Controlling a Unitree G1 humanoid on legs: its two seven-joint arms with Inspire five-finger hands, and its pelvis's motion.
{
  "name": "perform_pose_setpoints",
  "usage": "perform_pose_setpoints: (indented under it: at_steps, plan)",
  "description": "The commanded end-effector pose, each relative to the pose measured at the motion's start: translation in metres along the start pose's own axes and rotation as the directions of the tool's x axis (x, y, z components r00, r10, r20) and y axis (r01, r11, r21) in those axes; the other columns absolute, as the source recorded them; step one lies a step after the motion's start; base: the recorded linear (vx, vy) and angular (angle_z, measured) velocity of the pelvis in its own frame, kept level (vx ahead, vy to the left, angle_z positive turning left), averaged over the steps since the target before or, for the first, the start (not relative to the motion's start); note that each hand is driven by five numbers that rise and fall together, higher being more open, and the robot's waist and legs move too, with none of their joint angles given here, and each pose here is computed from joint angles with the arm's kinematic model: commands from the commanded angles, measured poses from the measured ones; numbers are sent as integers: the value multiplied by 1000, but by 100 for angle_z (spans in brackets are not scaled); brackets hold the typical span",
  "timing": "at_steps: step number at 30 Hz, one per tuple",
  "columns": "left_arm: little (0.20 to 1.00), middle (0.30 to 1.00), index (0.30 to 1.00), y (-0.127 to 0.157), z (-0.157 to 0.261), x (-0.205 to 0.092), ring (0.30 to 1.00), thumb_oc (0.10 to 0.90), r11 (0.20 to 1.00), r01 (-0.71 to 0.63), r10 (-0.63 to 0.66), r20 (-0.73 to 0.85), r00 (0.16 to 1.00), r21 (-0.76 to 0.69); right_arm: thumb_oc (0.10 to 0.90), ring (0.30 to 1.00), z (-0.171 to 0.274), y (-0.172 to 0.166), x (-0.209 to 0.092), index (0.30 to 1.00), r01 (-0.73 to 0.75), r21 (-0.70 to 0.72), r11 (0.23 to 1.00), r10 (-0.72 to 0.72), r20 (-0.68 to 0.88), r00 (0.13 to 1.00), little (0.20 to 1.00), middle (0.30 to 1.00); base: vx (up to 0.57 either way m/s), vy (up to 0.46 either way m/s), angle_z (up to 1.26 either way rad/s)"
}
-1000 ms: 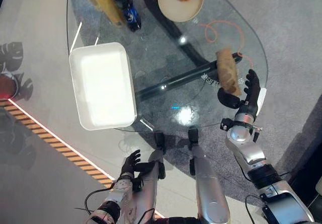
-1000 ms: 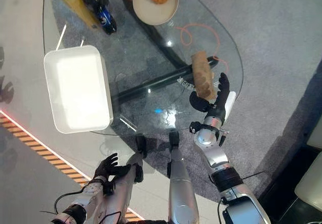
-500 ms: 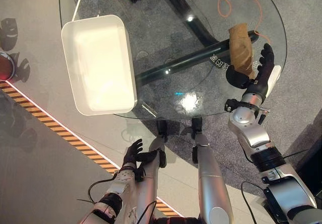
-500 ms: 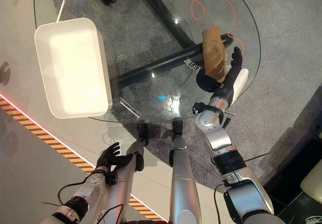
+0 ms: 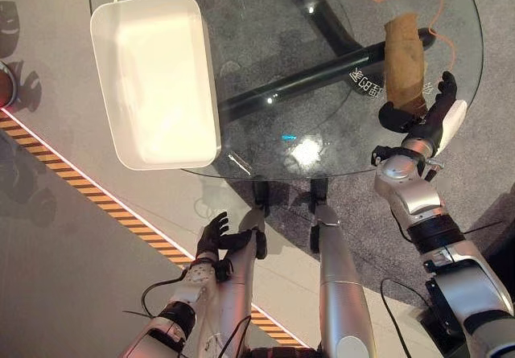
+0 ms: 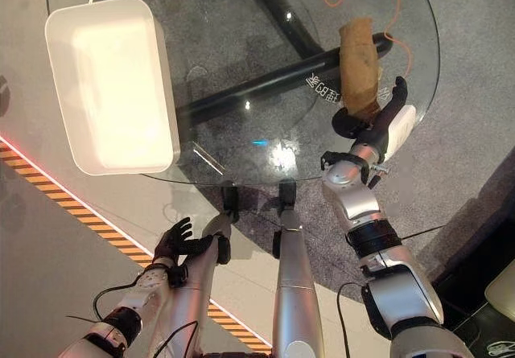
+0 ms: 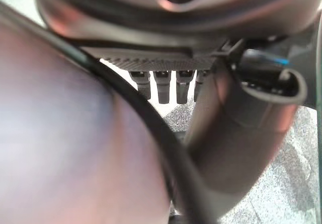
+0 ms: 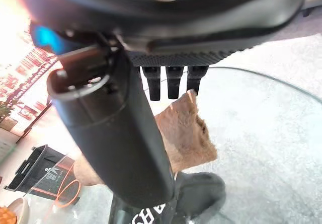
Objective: Wipe the table with a cloth and put it in the basket.
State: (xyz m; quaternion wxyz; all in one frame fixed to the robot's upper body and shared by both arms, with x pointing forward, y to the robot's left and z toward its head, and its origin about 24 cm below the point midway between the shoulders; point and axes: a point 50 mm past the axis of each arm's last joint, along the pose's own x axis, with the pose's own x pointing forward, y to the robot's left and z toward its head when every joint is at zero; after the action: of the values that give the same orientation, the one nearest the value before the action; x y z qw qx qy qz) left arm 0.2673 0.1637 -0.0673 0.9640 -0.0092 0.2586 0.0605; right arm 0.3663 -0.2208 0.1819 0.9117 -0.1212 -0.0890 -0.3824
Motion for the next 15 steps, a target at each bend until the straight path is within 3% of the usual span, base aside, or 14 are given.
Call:
perform_pose_setpoints:
  at_steps: [1,15]
  plan:
    - [900,900,900,7,-46,-18,900,800,1000,-13,15,-135,991,20,800,900,40,-22,20,900,76,45,996,-81,139,987,900,900,19,21,5]
    - [900,900,900,6,-43,-19,900,800,1000,4,-4,-116,993,-4,800,900,60,-25,37,900,38,57,998,-46,156,987,900,900,9,15,3]
